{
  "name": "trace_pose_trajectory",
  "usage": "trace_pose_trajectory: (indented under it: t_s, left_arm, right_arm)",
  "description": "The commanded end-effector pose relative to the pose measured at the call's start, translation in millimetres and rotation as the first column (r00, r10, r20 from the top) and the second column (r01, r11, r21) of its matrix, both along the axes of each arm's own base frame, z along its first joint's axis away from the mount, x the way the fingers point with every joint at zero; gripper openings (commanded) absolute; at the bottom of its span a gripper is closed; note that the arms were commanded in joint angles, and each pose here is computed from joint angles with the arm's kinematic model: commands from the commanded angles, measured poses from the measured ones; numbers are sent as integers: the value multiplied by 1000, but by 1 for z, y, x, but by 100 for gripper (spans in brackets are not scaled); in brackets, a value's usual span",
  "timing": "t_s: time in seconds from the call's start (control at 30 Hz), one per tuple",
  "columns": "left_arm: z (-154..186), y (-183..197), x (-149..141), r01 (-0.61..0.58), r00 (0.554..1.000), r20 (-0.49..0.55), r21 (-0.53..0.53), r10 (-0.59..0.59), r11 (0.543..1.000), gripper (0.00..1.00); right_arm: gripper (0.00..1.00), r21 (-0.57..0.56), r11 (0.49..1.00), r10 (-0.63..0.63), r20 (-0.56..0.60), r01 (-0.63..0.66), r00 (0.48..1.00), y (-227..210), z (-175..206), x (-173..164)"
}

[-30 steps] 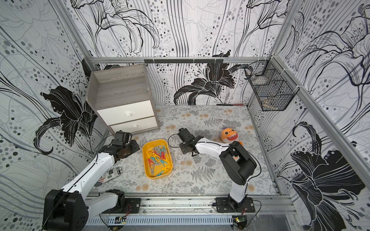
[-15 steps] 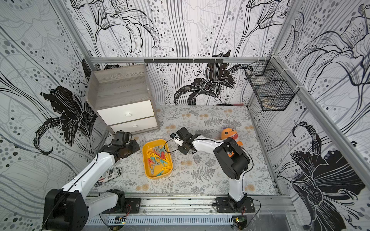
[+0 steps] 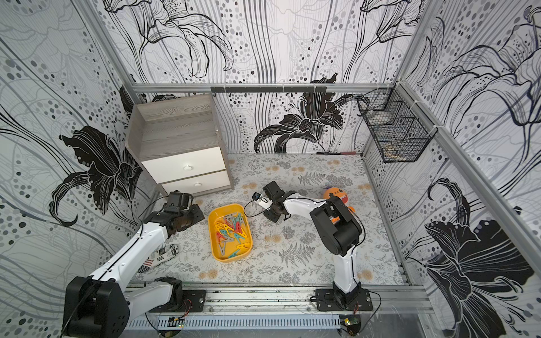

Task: Put the clothespins into the storage box
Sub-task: Pick up the clothespin from the center of the board.

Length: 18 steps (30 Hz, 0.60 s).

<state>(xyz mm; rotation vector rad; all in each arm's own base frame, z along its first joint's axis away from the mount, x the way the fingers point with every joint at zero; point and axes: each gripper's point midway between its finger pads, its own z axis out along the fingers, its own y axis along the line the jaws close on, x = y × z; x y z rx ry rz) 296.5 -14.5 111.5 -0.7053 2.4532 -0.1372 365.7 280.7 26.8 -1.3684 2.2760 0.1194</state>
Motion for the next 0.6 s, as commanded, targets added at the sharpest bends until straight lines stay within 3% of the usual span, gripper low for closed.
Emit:
trace_pose_trajectory:
  t_s: [0.0,0.33,0.57]
  left_arm:
    - [15,5,6,-8,999,39,20,7,1000,58]
    - [15,4,7,-7,999,44,12,7,1000,58]
    - [10,0,4,16,999,33,-2,-16,1000,58]
  right_arm:
    - [36,-19,1000,16,-75,-17,997,-6,-13,-8]
    - [14,-20,1000,-23,-138,21,990,-11,-15,-16]
    - [8,57,989,-130,-135,139,982,-4,11,-6]
